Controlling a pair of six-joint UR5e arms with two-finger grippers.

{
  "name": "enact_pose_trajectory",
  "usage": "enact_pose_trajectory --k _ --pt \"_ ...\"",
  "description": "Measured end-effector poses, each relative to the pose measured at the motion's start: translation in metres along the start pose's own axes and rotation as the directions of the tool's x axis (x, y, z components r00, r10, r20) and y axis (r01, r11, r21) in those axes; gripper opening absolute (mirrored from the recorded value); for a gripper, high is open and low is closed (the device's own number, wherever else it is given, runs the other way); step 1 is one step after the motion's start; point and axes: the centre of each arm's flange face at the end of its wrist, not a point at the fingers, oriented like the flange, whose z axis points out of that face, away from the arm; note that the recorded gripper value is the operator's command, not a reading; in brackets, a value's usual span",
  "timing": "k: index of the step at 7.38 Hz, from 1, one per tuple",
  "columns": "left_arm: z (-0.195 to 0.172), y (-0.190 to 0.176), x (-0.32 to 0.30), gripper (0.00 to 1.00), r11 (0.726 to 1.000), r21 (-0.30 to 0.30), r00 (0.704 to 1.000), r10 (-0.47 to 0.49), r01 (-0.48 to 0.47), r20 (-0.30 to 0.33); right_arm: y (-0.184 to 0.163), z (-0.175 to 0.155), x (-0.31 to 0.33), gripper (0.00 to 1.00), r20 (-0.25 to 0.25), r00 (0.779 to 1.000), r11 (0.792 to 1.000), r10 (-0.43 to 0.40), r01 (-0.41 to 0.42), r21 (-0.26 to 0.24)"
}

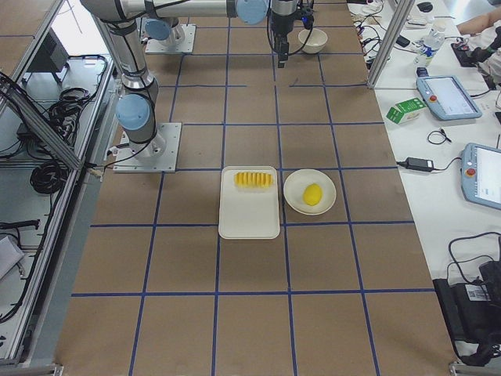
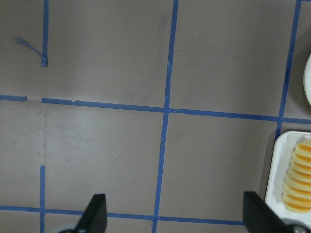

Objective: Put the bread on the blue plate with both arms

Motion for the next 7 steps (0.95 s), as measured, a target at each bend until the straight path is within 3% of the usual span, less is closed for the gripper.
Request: enact_pose_trajectory --k 7 --pt "-0.0044 0.0005 -0.0035 1.00 0.999 0.010 0.999 0.041 -0.041 0.024 0.0028 -0.0030 0.0039 1.00 -0.002 1.000 1.000 -0.001 0.001 0.001"
